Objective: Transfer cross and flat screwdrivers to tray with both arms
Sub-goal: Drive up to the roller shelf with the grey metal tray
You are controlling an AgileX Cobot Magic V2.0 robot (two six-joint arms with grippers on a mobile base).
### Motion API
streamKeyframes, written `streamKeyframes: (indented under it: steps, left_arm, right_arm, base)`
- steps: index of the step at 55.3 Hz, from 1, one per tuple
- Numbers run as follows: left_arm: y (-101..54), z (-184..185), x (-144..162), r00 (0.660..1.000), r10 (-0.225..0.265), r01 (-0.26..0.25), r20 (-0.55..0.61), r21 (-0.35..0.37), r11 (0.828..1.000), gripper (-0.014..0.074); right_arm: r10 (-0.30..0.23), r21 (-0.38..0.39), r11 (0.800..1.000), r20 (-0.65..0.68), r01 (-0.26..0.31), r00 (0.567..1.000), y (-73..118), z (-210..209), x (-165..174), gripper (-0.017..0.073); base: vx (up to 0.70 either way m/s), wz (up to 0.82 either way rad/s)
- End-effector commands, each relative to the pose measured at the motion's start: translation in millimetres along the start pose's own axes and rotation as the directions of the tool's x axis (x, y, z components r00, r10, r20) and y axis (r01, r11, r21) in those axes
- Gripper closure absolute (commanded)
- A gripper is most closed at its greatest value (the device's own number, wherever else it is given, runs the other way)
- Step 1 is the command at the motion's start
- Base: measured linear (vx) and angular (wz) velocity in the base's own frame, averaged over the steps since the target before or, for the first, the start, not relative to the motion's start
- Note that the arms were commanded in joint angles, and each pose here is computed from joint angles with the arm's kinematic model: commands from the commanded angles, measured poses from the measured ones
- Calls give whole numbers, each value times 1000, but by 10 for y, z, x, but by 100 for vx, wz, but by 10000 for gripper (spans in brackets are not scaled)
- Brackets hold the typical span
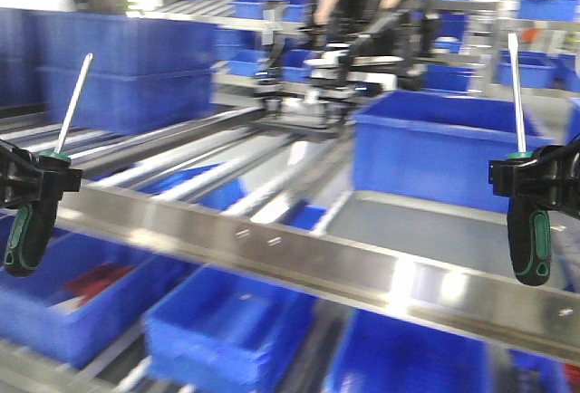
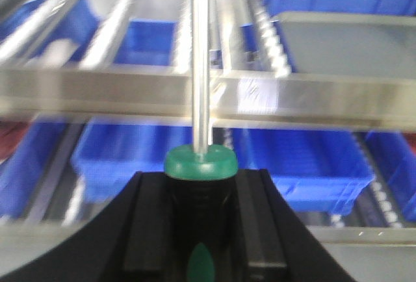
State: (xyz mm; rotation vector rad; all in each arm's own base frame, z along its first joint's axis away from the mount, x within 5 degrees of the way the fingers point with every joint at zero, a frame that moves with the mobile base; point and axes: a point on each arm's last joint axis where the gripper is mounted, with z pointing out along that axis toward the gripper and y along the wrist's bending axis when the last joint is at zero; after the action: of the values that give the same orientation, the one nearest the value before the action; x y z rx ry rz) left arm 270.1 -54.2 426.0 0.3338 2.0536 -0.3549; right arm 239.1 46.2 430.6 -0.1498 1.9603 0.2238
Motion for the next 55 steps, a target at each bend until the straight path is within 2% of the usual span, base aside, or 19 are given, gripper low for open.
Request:
streamKeyframes:
  steps: [1, 25, 55]
  left_arm:
    - [-50, -165, -175, 991, -9, 9, 132, -4, 1000, 594]
    - [-50, -165, -175, 991, -9, 9, 132, -4, 1000, 594]
    - [-50, -165, -175, 991, -9, 9, 132, -4, 1000, 594]
  right_arm:
    - [-7, 6, 1000, 144, 6, 990, 5, -146, -193, 567]
    - [-7, 6, 1000, 144, 6, 990, 5, -146, -193, 567]
    - [-7, 6, 1000, 144, 6, 990, 5, -146, -193, 567]
  base:
    - [38, -66]
    - [34, -52]
    - [19, -20]
